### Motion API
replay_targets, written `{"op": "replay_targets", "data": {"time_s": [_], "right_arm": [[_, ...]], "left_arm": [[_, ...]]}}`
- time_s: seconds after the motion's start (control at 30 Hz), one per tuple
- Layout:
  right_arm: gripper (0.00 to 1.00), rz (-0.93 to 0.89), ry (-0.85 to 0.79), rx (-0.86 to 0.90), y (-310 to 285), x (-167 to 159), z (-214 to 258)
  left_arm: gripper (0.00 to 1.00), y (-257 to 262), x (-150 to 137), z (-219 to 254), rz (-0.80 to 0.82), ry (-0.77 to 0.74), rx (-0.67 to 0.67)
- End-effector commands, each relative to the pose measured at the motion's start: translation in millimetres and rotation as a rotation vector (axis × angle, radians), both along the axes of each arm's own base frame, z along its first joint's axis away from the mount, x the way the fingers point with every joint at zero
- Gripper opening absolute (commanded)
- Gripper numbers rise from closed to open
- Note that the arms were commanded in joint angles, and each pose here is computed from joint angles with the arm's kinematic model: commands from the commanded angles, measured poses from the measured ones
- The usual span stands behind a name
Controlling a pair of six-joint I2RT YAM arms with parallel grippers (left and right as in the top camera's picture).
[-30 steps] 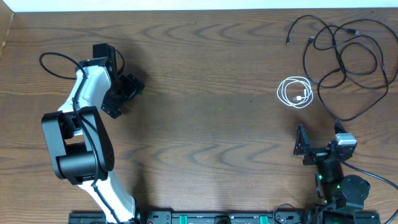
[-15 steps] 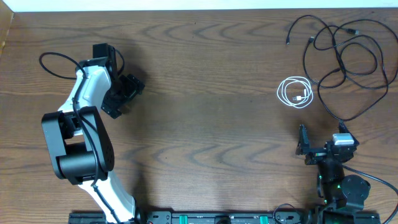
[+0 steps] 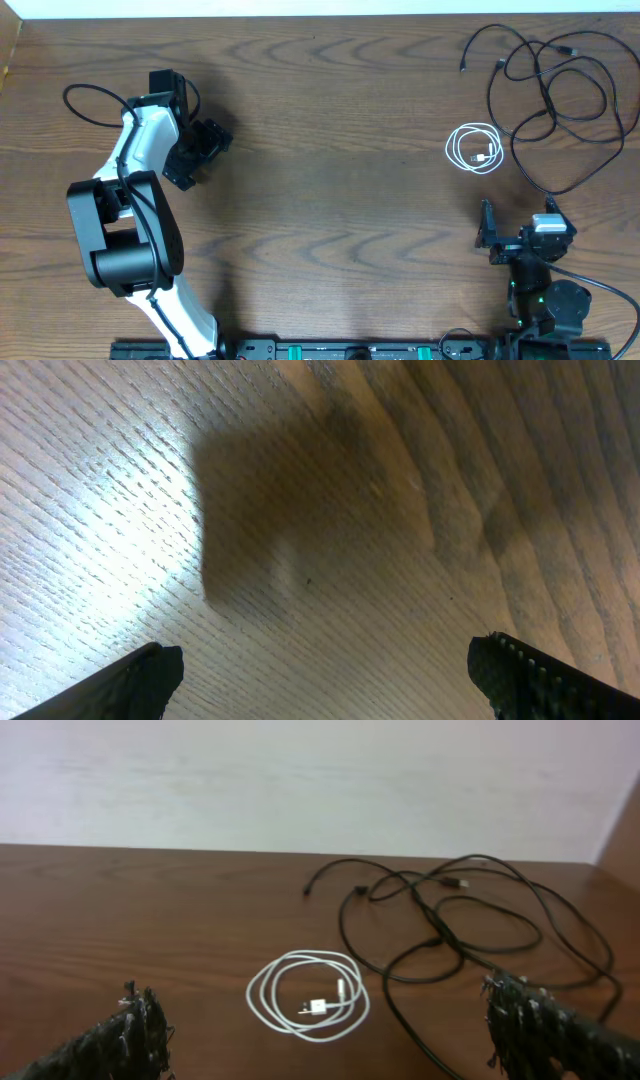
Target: Untangle cables
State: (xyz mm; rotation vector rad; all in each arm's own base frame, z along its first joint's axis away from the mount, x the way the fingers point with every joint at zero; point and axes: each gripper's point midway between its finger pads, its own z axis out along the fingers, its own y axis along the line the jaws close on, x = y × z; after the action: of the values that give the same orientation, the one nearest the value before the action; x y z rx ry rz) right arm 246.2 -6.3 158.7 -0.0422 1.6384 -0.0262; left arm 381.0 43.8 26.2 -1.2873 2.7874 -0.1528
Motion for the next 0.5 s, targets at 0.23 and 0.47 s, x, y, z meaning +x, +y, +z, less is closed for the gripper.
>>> {"op": "replay_targets", "data": {"time_s": [0.23,0.47], "right_arm": [[0.99,-0.074,0.005,0.028,-9.9,-0.5,-2.1],[0.99,-0.075,0.005,0.028,-10.0,-0.6,-2.1]], "left_arm": [[0.98,0.6,-4.1,-5.0,-0.007,0.021,0.010],[0.98,0.6,-4.1,-5.0,-0.007,0.021,0.010]]}}
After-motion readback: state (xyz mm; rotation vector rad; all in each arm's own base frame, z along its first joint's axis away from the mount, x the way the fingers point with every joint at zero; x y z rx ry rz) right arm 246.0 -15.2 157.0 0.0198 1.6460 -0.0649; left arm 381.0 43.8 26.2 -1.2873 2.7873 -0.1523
